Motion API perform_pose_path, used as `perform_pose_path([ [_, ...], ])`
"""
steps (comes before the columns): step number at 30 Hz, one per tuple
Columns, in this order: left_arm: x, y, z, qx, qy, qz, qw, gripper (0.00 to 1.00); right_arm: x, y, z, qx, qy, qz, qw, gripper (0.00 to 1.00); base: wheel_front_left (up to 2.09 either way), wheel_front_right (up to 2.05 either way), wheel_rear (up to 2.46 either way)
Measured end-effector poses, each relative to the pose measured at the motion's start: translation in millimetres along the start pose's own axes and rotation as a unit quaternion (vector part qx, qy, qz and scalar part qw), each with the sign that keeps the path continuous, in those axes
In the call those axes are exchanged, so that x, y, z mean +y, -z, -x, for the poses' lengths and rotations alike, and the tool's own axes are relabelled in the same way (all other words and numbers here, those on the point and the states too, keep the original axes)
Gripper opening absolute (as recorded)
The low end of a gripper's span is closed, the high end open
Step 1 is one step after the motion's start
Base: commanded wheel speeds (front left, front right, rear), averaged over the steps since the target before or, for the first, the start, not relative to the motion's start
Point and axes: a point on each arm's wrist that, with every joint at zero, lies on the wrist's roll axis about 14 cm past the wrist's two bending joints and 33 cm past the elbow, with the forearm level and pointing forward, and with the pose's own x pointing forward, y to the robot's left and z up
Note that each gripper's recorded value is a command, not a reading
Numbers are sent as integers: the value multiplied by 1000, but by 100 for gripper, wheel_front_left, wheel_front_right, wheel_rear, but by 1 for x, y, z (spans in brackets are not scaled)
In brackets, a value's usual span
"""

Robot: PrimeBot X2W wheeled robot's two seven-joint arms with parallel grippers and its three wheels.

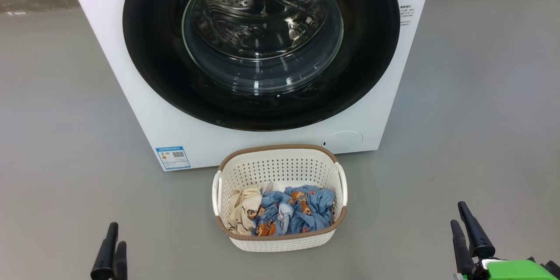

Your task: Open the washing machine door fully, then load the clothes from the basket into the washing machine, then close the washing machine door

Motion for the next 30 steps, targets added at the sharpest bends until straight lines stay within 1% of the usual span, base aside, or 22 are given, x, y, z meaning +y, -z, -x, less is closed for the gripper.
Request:
perform_pose_path([
  [19, -11, 3, -3, -3, 16, -14, 1000, 100, 9, 1, -3, -8, -13, 13, 1000, 100, 0, 0, 0],
  [23, -14, 2, -3, -7, 20, -34, 999, 100, 10, -1, -3, -11, -14, 36, 999, 100, 0, 0, 0],
  [30, -15, 1, -3, -4, 21, -104, 994, 100, 13, -3, -5, -12, -15, 103, 995, 100, 0, 0, 0],
])
